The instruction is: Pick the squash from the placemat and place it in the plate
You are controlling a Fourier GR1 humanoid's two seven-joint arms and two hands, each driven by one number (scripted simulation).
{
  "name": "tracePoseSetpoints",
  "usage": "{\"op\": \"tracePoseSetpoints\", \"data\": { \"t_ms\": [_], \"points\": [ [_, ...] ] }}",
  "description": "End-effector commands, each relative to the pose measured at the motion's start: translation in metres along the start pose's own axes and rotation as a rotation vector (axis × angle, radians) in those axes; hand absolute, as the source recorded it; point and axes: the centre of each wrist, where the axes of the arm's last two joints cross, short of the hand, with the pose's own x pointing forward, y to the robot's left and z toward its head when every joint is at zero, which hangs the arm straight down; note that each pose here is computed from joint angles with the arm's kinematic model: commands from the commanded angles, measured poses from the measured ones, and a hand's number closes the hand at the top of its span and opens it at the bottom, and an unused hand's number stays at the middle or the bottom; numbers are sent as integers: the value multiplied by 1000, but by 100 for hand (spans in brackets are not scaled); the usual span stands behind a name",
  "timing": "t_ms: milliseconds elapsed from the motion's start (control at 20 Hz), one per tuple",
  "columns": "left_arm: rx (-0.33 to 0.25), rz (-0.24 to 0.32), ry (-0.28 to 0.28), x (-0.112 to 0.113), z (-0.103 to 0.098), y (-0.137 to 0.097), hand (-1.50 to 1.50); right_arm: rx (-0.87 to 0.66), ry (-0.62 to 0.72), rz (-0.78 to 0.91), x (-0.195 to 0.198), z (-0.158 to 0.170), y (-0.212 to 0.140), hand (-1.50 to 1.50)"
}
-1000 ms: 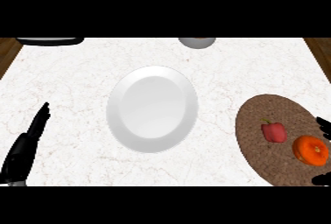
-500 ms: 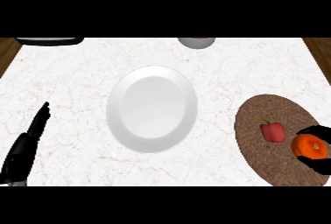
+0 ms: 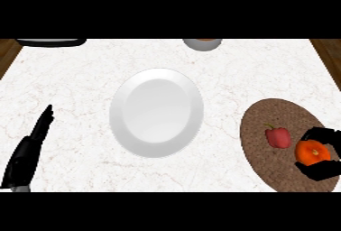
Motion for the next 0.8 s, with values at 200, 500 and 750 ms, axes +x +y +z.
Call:
{"op": "tracePoseSetpoints", "data": {
  "t_ms": [200,500,750],
  "points": [
    [18,3,3,-3,8,7,0,-288,104,260,70,26,49,150],
    [24,-7,6,-3,3,-4,0,-532,13,244,94,61,35,150],
    [8,-6,9,4,6,3,0,-698,-136,231,142,116,21,150]
  ]
}}
